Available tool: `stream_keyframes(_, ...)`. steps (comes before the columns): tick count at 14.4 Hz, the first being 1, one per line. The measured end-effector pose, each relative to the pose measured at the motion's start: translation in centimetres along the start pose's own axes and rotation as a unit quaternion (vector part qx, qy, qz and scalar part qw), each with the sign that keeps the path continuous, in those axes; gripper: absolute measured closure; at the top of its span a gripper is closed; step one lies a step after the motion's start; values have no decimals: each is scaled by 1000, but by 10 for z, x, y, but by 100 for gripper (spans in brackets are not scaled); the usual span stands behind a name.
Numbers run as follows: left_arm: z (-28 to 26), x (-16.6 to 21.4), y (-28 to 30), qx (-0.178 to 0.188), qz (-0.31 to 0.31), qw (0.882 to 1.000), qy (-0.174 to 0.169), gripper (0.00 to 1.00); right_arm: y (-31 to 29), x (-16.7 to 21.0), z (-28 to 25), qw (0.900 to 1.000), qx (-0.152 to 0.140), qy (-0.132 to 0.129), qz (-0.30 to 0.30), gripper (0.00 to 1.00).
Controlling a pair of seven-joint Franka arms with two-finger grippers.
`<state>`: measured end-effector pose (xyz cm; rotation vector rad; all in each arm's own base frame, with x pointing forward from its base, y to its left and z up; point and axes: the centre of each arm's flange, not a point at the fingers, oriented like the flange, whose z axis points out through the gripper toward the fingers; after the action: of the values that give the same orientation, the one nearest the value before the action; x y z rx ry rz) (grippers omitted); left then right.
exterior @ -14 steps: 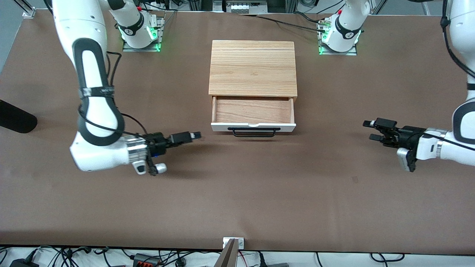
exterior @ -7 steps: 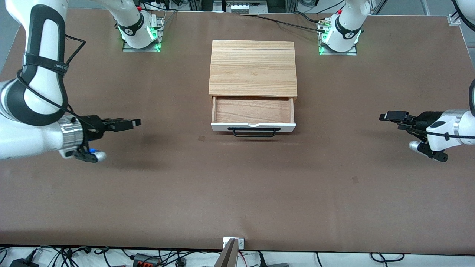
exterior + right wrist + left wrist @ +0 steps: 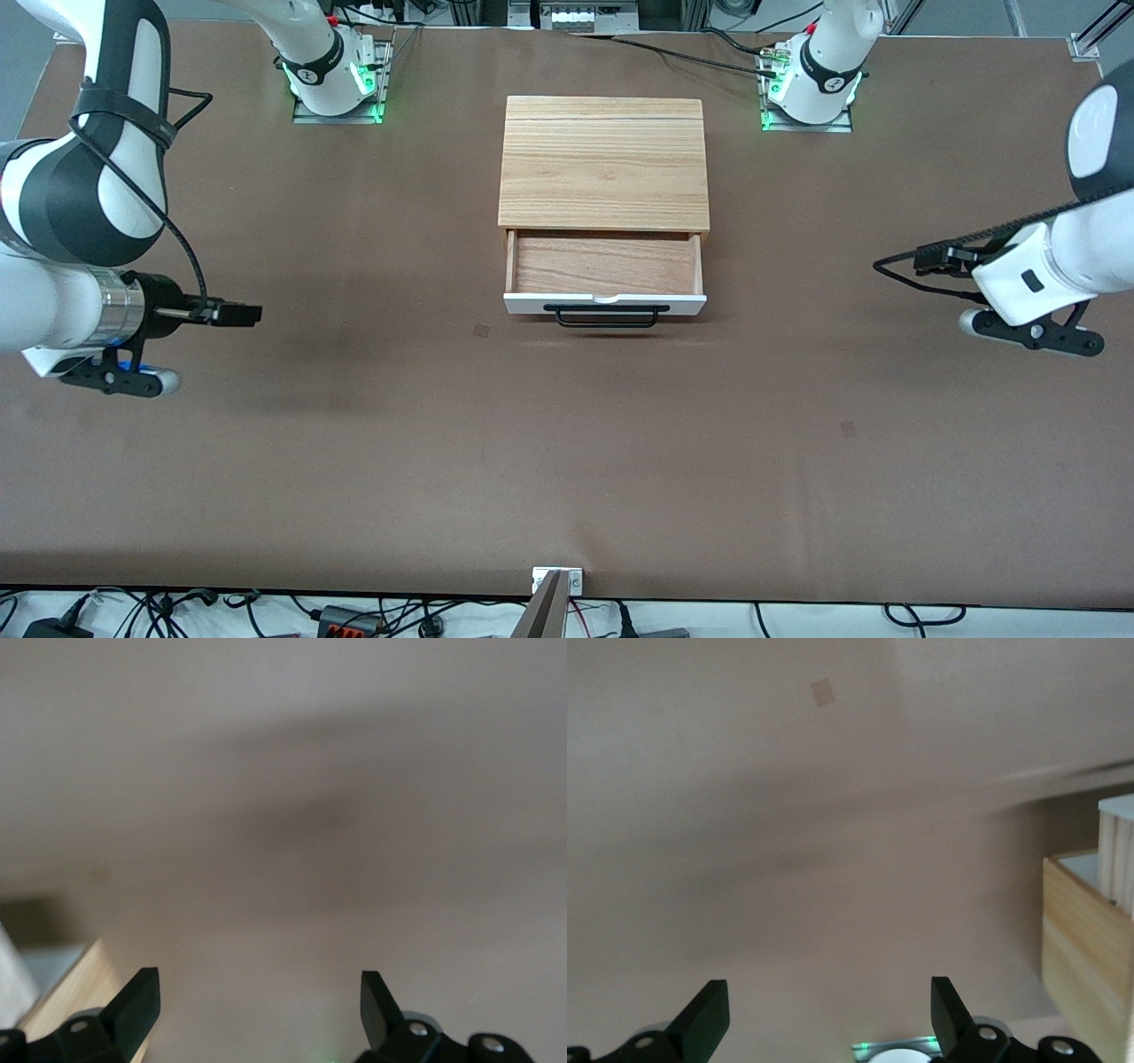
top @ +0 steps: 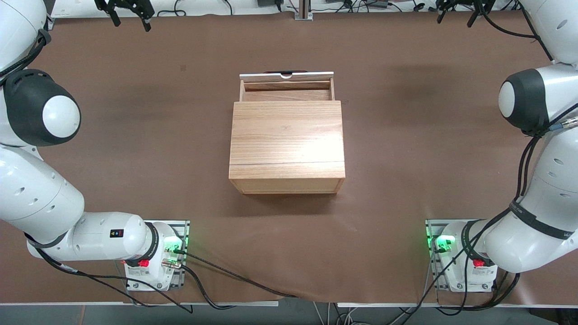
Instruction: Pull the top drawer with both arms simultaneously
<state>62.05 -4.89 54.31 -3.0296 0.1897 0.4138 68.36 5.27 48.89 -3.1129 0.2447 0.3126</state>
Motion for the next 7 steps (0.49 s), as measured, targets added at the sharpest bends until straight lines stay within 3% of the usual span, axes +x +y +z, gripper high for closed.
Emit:
stream_keyframes(2,-6,-3,19,13,-54,998,2,0,12,1,-21,998,-32,53,-3,0)
stream_keyframes(4,-8,-1,19,13,-79,997,14,0,29,-8,-43,996,-51,73,-9,0)
stream_keyframes(7,-27,4,7,0,-96,991,95,0,78,-24,-68,996,-20,82,2,0)
